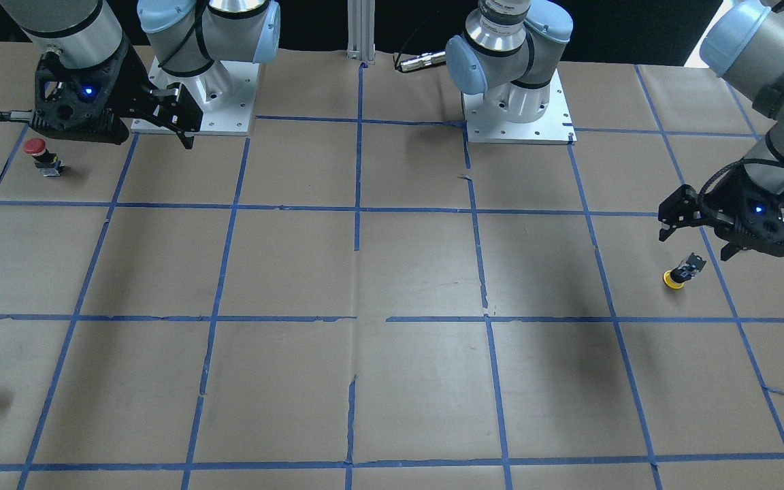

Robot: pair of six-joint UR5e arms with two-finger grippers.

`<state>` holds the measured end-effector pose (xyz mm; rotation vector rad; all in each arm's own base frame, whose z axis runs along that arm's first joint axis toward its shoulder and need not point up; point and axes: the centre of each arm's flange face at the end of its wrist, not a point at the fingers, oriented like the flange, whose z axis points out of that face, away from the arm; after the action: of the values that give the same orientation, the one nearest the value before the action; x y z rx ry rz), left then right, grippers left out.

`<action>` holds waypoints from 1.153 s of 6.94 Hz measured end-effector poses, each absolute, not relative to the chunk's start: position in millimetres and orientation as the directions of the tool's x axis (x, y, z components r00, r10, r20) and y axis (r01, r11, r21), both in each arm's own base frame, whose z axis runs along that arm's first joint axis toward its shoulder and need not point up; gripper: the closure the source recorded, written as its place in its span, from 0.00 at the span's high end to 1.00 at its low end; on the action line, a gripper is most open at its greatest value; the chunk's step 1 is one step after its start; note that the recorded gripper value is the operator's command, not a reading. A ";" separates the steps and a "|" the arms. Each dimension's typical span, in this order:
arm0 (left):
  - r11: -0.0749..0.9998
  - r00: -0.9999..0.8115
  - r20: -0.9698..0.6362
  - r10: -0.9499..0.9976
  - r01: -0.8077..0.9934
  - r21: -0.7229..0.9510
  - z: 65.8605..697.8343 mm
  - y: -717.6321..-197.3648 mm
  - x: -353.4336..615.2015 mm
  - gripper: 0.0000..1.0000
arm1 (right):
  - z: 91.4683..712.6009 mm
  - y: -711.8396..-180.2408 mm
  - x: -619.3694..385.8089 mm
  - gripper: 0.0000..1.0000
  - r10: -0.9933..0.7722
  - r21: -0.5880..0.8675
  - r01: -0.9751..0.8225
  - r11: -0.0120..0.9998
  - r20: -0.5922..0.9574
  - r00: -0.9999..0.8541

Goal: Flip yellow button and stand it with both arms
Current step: 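Lower the left gripper onto the lying yellow button and grasp its body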

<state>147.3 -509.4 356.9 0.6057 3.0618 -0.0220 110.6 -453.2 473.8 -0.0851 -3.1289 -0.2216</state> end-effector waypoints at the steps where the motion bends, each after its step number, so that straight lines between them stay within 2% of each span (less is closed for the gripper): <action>1: 0.919 -0.919 -0.016 0.395 0.395 -0.009 335.0 -497.1 176.0 0.99 | 473.9 -453.0 110.6 1.00 0.055 0.140 0.056 0.989 0.008 -0.998; 6: 0.824 -0.824 -0.004 0.566 0.566 -0.004 243.8 -466.5 230.4 0.99 | 473.6 -453.0 110.6 1.00 0.062 0.141 0.063 0.988 0.009 -0.998; 7: 0.808 -0.808 -0.007 0.589 0.589 -0.006 236.1 -466.9 237.4 0.90 | 473.5 -452.8 110.6 1.00 0.063 0.142 0.063 0.988 0.009 -0.998; 8: 0.792 -0.792 -0.008 0.611 0.611 -0.007 231.6 -466.8 240.0 0.74 | 473.3 -452.6 110.6 1.00 0.064 0.142 0.064 0.988 0.010 -0.998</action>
<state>240.0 -466.8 231.6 1.0124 2.9682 -0.0148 110.6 -452.6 473.3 -0.1005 -3.1269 -0.2239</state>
